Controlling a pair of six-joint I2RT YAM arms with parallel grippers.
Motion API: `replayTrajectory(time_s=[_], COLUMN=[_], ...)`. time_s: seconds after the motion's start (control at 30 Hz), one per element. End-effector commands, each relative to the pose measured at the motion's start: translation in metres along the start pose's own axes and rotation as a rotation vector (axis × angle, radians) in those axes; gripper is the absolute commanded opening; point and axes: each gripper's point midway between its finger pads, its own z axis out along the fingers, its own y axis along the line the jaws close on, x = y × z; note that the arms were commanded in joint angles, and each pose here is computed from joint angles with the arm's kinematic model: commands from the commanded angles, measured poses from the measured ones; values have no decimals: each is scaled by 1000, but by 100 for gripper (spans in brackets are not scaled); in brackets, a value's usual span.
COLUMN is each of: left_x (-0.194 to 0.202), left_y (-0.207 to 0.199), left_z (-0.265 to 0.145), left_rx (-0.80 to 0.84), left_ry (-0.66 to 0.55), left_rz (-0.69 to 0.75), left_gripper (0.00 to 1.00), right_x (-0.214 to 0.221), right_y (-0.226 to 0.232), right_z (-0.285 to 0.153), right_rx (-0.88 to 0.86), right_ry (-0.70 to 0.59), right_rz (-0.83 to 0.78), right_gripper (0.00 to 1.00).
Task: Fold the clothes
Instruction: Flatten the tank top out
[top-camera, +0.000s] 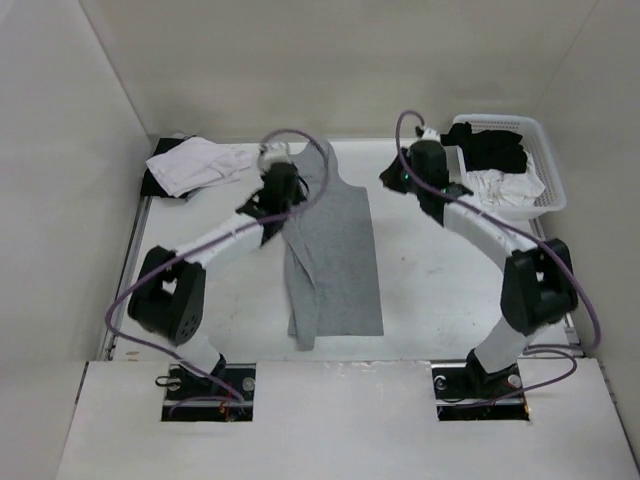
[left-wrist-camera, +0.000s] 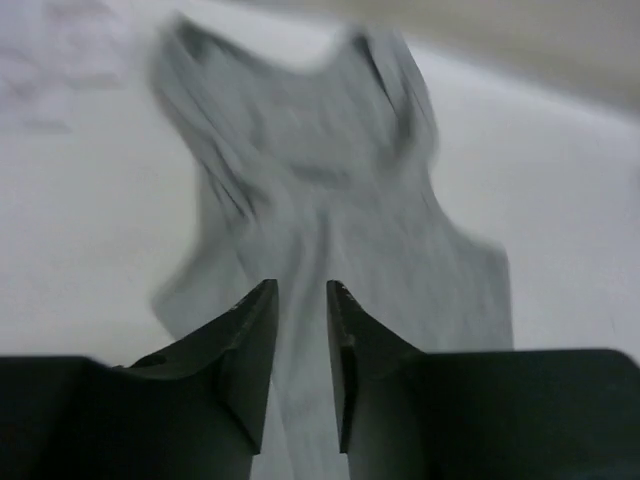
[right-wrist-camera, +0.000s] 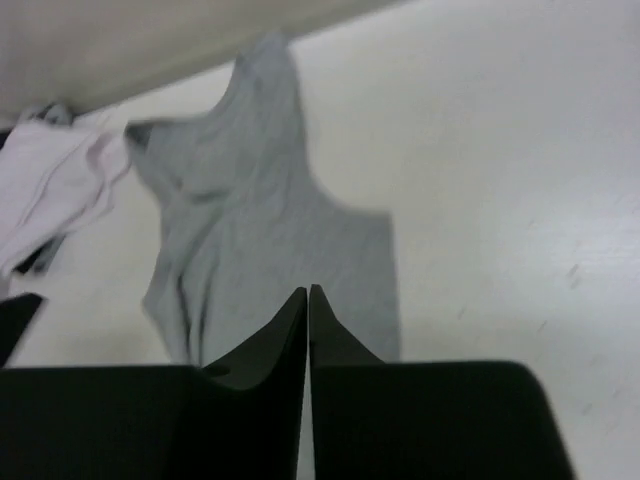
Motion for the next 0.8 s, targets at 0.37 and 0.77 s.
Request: replayTrajectory(time_s=[0.37,0.77], left_x=[226,281], left_y=[-29,-4], left_z=[-236,-300], left_rx=[107,99], left_ry=[338,438], left_rz=[408,491], left_gripper=[8,31], right_x=[177,212], right_y=[-5,-29], right_z=[-141,-192], right_rx=[-76,-130], right_ry=[43,82], right_rz=[35,92], right_gripper=[19,31])
